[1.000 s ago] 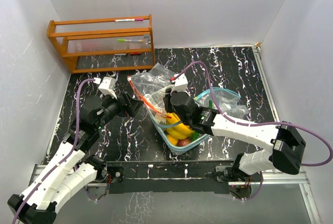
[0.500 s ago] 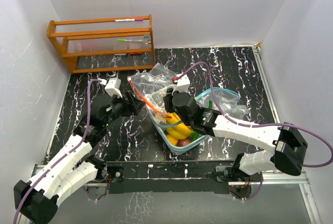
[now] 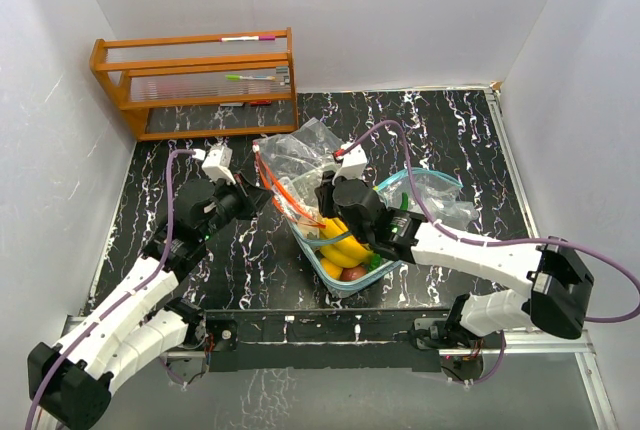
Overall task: Place the food in the zip-top bag and seal the zipper
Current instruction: Open the zipper of the food storage bag.
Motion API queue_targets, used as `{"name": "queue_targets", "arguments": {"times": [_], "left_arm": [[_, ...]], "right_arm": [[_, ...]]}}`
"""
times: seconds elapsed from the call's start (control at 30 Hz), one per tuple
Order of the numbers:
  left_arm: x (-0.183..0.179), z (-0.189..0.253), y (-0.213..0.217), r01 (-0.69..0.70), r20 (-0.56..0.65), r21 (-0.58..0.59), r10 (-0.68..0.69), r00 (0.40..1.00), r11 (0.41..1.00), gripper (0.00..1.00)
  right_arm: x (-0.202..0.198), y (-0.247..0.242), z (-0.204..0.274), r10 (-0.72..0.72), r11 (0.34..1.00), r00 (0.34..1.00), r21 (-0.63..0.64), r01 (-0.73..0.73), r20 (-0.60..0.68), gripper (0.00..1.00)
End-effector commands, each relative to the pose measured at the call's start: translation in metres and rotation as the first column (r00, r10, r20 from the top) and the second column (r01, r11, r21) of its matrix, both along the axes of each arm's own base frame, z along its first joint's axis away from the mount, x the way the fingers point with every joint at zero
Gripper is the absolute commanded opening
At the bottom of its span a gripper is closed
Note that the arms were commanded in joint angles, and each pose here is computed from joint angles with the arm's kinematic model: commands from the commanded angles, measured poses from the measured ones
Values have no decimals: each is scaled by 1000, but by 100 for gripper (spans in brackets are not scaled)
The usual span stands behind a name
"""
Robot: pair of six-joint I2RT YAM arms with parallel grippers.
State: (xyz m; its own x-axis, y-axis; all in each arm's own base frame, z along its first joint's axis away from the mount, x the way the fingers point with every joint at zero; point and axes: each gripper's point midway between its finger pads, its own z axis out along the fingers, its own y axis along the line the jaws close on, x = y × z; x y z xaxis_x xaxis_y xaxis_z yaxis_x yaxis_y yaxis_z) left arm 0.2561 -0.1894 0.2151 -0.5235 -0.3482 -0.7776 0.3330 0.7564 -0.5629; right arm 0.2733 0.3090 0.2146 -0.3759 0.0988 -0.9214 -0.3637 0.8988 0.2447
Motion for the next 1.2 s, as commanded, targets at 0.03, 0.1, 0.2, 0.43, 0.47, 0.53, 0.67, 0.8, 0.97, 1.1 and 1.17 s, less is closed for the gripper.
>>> {"name": "queue_targets", "arguments": {"times": [0.03, 0.1, 0.2, 0.43, 0.47, 0.53, 0.67, 0.8, 0.97, 1.1, 1.17], "left_arm": [[-1, 10, -2, 25, 50, -8, -24, 998, 1000, 0], [-2, 14, -1, 27, 63, 11, -28, 998, 1000, 0], [-3, 25, 2, 35, 109, 42, -39, 993, 999, 0], [-11, 63, -3, 88, 198, 1, -87, 976, 996, 0], [-13, 68, -5, 99, 207, -12, -95, 974, 995, 0], [-17, 76, -9, 130, 224, -39, -118, 967, 991, 0], [-23, 80, -16, 178, 231, -67, -158, 960, 982, 0], [-27, 81, -20, 204, 232, -94, -178, 956, 975, 0], [-35, 87, -24, 248, 253, -124, -211, 944, 961, 0], [-33, 79, -19, 219, 231, -92, -193, 954, 971, 0], [-28, 67, -12, 169, 197, -56, -155, 968, 984, 0]], "right_arm": [[0, 0, 30, -9, 996, 999, 84, 4, 53, 18], [-5, 5, 41, 47, 995, 996, 83, -53, 75, 20], [-23, 25, 63, 221, 971, 964, 55, -231, 150, 35], [-49, 59, 82, 444, 890, 871, 7, -456, 208, 51], [-46, 60, 81, 437, 894, 875, 4, -448, 208, 51], [-46, 63, 82, 443, 890, 870, 7, -455, 217, 51], [-49, 73, 91, 473, 869, 844, 27, -495, 253, 51], [-43, 76, 92, 461, 877, 847, 8, -480, 264, 51], [-37, 78, 93, 443, 886, 850, 7, -464, 285, 51], [-31, 74, 82, 412, 904, 870, -5, -427, 269, 50], [-39, 74, 81, 441, 889, 856, 3, -459, 269, 50]]}}
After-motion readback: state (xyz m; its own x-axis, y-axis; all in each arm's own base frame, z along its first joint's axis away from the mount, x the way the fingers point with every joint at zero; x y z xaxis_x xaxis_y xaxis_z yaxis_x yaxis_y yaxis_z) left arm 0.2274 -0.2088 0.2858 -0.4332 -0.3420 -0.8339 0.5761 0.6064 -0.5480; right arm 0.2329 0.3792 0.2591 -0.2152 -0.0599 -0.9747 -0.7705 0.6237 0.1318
